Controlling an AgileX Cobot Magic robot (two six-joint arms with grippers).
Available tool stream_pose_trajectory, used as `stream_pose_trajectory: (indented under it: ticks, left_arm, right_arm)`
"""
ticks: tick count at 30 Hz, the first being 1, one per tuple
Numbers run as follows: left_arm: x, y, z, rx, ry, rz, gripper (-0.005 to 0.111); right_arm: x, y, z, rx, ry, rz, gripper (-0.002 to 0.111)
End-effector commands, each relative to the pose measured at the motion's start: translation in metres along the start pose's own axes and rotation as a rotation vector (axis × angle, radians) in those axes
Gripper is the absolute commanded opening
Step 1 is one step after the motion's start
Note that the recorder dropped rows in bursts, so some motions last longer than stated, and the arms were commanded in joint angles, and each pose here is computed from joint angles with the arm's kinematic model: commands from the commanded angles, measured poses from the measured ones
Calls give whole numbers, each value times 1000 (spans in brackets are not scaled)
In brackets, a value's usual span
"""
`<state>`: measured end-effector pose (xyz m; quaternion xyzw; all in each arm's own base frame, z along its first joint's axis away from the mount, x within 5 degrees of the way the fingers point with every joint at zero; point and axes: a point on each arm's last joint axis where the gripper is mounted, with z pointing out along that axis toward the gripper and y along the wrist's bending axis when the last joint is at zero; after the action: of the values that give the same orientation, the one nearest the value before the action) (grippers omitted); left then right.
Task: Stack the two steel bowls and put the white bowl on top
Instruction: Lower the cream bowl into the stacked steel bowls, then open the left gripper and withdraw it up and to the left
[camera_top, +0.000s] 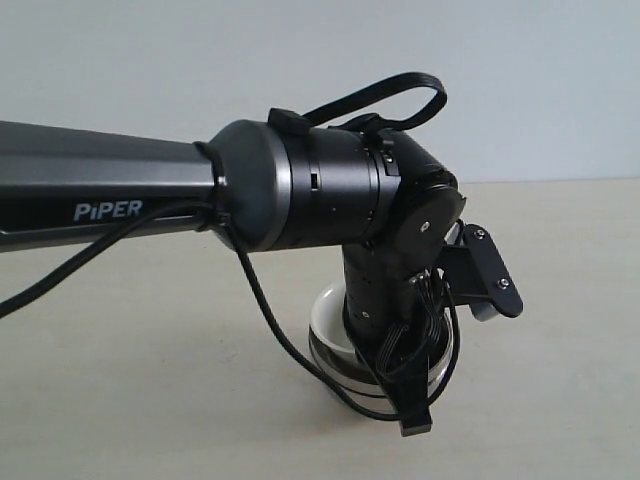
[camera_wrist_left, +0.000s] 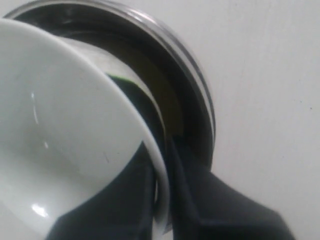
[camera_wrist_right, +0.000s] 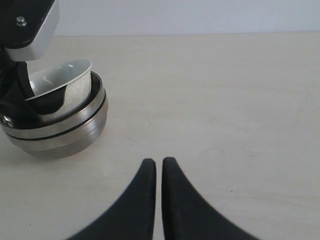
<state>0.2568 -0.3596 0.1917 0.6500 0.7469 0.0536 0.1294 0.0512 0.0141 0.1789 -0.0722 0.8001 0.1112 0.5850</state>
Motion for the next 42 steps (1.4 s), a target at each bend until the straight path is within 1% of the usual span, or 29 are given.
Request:
stream_pose_trajectory:
  ticks: [1,6,8,10,11,12,13,25,32,35,42]
  left_arm:
    - [-4,1,-5,-6,-24,0,4]
    - [-5,3,-11,-6,-17,-4,4]
    - [-5,3,-12,-4,-10,-5,10]
    - [-5,3,-12,0,-12,-9,31]
    - [-5,3,-12,0,-12,-11,34]
    - [-5,3,-12,0,-10,-14,40]
    - [-5,3,-12,0,-9,-14,41]
    - [-4,11,-33,-10,55,-18,41]
    - [-2,14,-50,-26,36,-50,32]
    - [1,16,-64,-34,21,-77,29]
    - [7,17,-99,-39,-56,-149,23]
  right_arm:
    - [-1,0,-1,2,-17,-2,0]
    - [-1,0,-1,2,-17,-2,0]
    - [-1,0,-1,2,-17,-2,0]
    - [-1,0,-1,2,-17,-2,0]
    - [-1,0,-1,2,-17,-2,0]
    - [-1,0,-1,2,-17,-2,0]
    - [-1,0,-1,2,-17,-2,0]
    - [-1,0,-1,2,-15,-2,0]
    - [-1,0,-1,2,-15,-2,0]
    - [-1,0,-1,2,-15,-2,0]
    - [-1,0,-1,2,-15,-2,0]
